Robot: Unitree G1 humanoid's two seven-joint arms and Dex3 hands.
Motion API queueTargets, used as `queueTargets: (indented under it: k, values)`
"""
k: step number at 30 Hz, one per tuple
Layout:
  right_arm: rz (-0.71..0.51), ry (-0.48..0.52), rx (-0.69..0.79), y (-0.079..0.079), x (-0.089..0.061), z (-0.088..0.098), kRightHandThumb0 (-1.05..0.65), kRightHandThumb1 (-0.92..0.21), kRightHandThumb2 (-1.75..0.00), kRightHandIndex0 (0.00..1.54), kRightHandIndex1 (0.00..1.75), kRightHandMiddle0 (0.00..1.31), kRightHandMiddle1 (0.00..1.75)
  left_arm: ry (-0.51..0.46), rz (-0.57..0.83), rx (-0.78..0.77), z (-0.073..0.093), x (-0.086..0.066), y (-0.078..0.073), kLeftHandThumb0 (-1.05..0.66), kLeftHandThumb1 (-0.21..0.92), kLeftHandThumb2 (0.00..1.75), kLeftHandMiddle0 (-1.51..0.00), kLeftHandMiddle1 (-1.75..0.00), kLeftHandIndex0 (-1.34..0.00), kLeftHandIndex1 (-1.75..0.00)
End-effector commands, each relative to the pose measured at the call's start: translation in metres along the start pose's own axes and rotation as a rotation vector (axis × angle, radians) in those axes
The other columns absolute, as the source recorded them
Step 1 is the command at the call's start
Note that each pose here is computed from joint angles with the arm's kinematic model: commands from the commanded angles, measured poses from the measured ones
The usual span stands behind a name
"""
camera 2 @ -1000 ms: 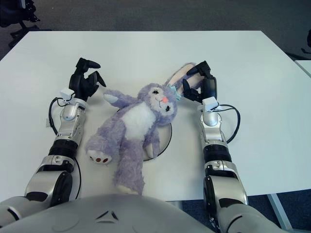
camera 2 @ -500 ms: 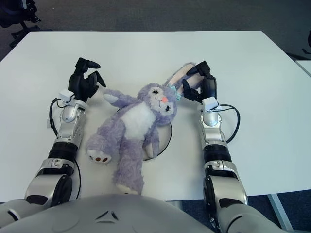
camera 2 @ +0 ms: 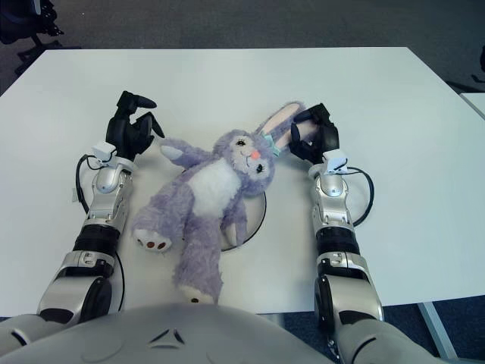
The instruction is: Put the doll into the plate.
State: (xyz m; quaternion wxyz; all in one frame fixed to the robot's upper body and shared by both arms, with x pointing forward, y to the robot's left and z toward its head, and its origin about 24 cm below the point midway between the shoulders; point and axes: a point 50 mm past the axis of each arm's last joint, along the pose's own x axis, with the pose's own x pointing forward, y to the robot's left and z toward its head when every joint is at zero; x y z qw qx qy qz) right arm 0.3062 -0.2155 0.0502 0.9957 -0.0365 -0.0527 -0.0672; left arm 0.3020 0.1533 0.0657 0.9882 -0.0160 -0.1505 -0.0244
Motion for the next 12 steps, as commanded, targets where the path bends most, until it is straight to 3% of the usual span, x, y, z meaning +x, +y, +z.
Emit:
queueTargets:
  k: [1,12]
  values:
    - [-0.013,0.195,0.021,0.0017,-0.0266,-0.0397,-0.37,-0.73,-0.77,0.96,1.75,0.32,1.75,0.265,0.051,-0.029,-0.0501,-0.0541,-0.0001,-0.35,0.91,0.50,-0.90,-1.75,-0.24,-1.72]
    - [-0.011,0.191,0.012,0.0013,-0.0275,-0.0387,-0.37,-0.73,-0.77,0.94,1.75,0.32,1.75,0.280,0.041,-0.023,-0.0486,-0.0539,-0.0012,-0.35,0.87,0.58,-0.90,-1.75,-0.24,-1.75]
